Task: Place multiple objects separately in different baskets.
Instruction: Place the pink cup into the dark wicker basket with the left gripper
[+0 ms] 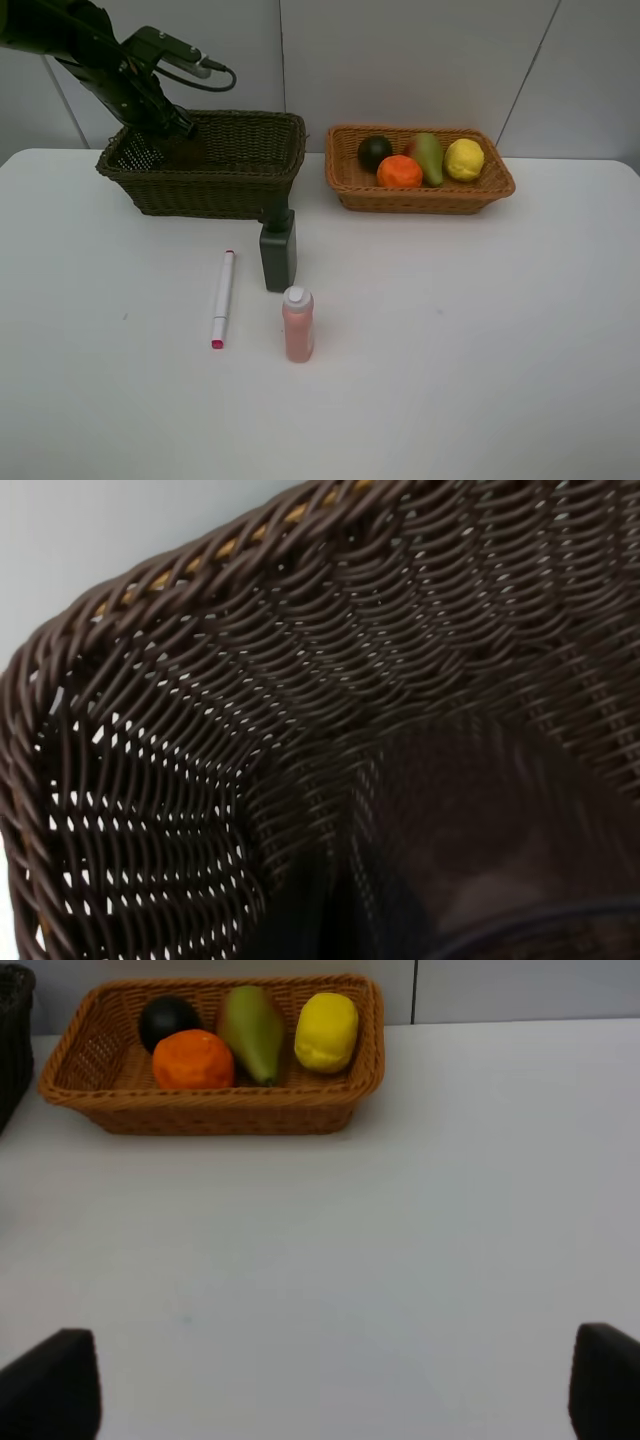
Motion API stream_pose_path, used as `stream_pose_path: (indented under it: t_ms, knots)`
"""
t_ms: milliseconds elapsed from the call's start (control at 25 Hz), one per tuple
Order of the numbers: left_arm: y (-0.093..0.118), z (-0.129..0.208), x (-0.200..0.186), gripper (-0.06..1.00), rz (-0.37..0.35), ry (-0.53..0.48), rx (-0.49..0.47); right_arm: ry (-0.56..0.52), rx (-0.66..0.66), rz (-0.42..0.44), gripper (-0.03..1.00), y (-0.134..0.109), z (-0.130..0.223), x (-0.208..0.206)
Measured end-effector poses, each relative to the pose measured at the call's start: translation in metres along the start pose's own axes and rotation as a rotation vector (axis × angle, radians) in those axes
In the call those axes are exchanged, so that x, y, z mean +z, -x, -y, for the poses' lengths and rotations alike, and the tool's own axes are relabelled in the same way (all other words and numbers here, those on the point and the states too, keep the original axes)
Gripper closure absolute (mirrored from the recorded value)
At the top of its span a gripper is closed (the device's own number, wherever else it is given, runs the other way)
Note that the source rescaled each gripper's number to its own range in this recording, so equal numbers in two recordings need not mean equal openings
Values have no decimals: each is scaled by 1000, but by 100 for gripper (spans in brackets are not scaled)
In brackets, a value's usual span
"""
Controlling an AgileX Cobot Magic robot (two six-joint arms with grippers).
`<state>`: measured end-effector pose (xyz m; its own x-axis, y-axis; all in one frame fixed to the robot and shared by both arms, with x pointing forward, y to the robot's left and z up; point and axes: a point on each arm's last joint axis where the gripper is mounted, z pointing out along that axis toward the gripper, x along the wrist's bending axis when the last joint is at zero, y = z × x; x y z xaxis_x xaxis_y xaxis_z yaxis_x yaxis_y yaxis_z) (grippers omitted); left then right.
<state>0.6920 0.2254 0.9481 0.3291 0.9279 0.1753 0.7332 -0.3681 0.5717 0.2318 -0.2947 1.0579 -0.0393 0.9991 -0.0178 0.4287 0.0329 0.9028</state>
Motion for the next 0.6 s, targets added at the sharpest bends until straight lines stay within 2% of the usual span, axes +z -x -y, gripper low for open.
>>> stream_pose_path:
  t_ms: [120, 160, 240, 280, 320, 360, 440, 600]
  knots:
    - [0, 0, 0, 92, 1, 5, -4, 0, 0, 0, -1, 0, 0, 0]
    - [0, 0, 0, 85, 1, 5, -4, 0, 0, 0, -1, 0, 0, 0]
    - [0, -1, 0, 55, 0, 13, 10, 0, 0, 0, -1, 0, 0, 0]
    - [0, -2, 0, 33, -1, 24, 18, 0, 0, 0, -1, 0, 0, 0]
    - [0, -3, 0, 16, -2, 33, 19, 0, 0, 0, -1, 0, 0, 0]
    - [0, -3, 0, 8, -3, 38, 20, 0, 0, 0, -1, 0, 0, 0]
    - [0, -4, 0, -2, -4, 45, 20, 0, 0, 0, -1, 0, 0, 0]
    - [0, -4, 0, -5, -4, 46, 22, 0, 0, 0, -1, 0, 0, 0]
